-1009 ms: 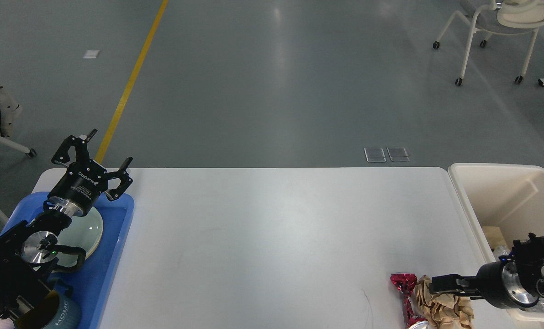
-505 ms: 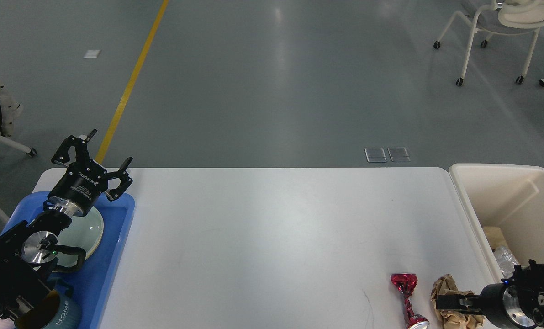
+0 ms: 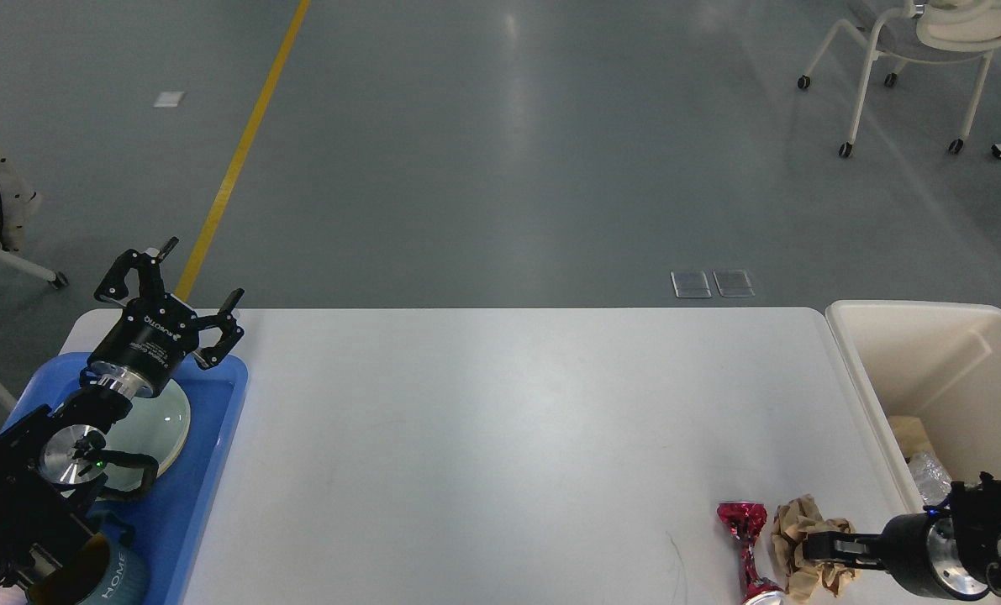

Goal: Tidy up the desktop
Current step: 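Lift the paper bag and drop it into the white bin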

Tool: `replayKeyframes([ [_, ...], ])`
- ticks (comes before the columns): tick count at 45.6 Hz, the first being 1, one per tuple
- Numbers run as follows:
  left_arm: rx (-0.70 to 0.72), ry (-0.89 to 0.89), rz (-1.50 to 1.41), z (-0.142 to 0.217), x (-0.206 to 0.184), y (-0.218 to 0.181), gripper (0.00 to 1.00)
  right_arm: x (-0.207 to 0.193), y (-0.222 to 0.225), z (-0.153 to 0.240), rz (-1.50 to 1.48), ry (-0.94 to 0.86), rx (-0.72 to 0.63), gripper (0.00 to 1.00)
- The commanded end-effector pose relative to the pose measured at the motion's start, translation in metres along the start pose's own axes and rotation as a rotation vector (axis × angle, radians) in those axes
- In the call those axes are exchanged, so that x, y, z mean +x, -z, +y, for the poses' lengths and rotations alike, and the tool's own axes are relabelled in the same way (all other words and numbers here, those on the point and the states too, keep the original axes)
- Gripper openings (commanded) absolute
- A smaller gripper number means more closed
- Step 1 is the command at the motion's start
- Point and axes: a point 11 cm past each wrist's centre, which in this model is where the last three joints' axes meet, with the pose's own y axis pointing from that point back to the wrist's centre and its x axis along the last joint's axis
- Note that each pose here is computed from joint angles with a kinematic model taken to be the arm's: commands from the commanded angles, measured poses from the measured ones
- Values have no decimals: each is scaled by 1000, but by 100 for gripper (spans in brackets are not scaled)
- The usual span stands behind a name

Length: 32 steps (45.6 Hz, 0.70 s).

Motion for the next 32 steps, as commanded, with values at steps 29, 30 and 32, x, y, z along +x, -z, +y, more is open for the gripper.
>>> replayKeyframes([
  [29,0,-1,0,0,0,0,100,225,185,375,377,-218,76,0],
  [30,0,-1,0,0,0,0,100,226,180,374,364,-215,67,0],
  [32,0,-1,0,0,0,0,100,230,163,369,322,-209,40,0],
])
